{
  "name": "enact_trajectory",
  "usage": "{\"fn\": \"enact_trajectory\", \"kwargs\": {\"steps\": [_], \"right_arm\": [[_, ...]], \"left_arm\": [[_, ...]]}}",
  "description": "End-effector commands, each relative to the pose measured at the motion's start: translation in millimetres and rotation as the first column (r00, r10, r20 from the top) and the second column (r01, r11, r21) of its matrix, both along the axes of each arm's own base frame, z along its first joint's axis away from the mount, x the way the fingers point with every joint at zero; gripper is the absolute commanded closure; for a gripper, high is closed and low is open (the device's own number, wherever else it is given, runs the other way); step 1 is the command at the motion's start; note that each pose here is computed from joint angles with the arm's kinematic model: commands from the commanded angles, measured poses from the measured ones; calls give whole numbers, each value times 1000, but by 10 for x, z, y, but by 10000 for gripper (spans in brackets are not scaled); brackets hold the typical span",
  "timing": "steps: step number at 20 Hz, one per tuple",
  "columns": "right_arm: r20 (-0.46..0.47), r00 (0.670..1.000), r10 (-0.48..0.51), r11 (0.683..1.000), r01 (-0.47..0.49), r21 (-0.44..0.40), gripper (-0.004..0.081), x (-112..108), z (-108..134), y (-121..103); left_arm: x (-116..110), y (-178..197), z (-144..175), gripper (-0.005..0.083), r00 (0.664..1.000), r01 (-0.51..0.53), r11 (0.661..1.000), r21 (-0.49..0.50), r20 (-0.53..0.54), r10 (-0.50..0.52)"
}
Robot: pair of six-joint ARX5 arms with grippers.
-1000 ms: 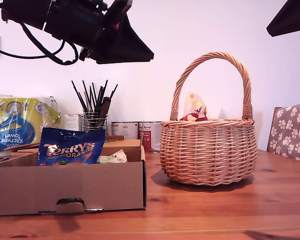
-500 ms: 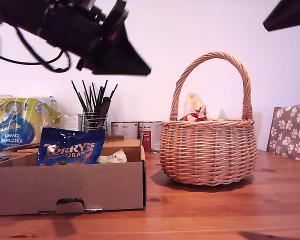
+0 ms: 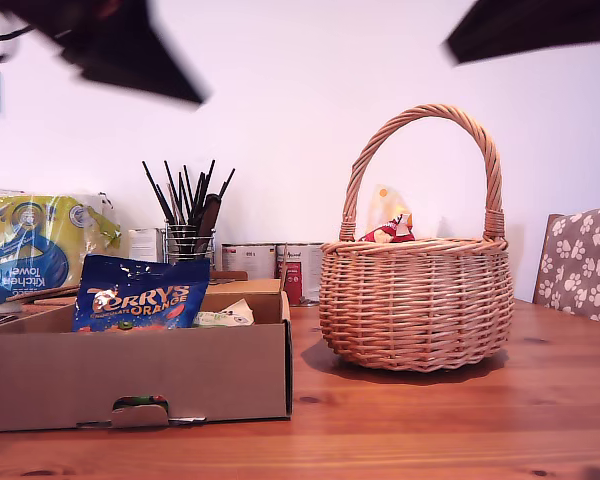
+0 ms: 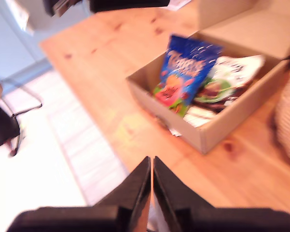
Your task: Move the bags of Easter eggs from the cardboard box on the left into the woven basket on the right side.
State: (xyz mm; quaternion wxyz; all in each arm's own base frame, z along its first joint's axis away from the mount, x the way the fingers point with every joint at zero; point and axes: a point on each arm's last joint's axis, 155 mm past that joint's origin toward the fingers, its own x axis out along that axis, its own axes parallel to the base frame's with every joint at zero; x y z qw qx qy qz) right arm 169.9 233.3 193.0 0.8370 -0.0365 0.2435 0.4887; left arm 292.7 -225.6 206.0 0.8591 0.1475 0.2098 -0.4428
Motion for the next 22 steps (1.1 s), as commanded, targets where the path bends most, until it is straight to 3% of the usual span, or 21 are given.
{"fn": "enact_trajectory", "kwargs": {"steps": [1, 2, 5, 6, 13, 18, 22], "right_arm": [[7, 1000, 23, 1000, -23, 6, 782, -30, -31, 68], [10, 999, 40, 999, -40, 8, 782, -51, -29, 118], [15, 998, 66, 998, -66, 10, 782, -76, -35, 205], [13, 997, 70, 997, -70, 9, 782, -79, -44, 220], [26, 997, 75, 997, -75, 20, 782, -50, -20, 271], [34, 997, 74, 997, -75, 28, 782, -40, 4, 279], [35, 997, 74, 997, -75, 28, 782, -40, 5, 279]], "left_arm": [[-31, 126, -176, 754, 1000, 2, 998, 61, -27, -1], [-41, 185, -226, 672, 999, 1, 997, 81, -41, 2], [-9, 280, -284, 184, 999, -14, 991, 130, -26, 18], [37, 321, -285, 120, 1000, -24, 986, 162, 8, 23], [306, 403, -359, 114, 998, -36, 966, 255, 63, 21], [728, 423, -508, 115, 1000, -9, 951, 309, -25, 17], [880, 443, -850, 117, 990, 51, 935, 351, -143, 0]]}}
